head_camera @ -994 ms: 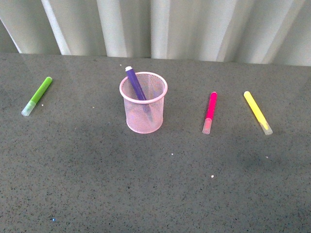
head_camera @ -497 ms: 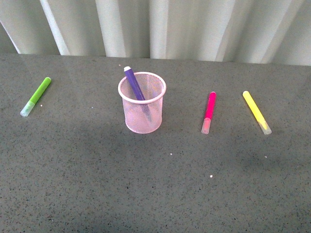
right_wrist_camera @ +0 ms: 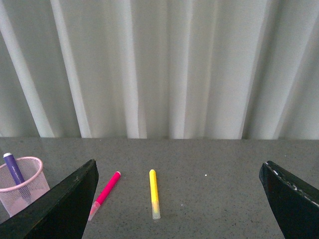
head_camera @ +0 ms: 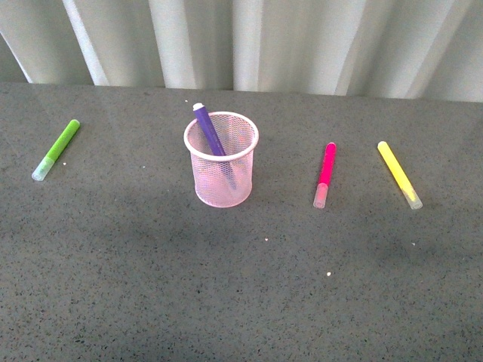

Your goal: Insert purple and pink pens into pink cup

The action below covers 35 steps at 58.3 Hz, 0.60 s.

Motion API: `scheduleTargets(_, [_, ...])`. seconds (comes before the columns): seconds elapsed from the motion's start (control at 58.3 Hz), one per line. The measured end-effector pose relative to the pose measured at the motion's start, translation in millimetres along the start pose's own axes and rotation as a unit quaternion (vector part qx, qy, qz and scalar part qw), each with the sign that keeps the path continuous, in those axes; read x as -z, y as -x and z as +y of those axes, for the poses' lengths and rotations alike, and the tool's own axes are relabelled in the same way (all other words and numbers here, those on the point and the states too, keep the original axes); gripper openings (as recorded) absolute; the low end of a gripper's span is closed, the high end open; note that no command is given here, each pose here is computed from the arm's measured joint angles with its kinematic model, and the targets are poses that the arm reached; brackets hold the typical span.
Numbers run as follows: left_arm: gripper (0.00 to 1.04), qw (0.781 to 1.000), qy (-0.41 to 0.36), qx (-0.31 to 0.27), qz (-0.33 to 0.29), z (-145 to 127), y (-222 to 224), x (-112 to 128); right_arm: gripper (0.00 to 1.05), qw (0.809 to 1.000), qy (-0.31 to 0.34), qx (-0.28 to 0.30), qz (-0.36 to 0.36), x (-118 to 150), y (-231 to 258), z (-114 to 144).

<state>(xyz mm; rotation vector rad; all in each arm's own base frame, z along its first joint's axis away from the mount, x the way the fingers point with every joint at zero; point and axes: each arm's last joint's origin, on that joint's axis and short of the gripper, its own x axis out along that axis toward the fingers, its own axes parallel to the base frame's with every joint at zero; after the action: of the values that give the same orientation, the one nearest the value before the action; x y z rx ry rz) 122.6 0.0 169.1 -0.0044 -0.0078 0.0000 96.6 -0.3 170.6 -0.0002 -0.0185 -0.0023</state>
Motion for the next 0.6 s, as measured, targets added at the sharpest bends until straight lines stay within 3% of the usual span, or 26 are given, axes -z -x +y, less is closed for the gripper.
scheduleTargets(0.6, [0.04,1.000,0.000,0.000,-0.002,0,14,0,0.98,1.000,0.000,0.000,0.000,0,0,0])
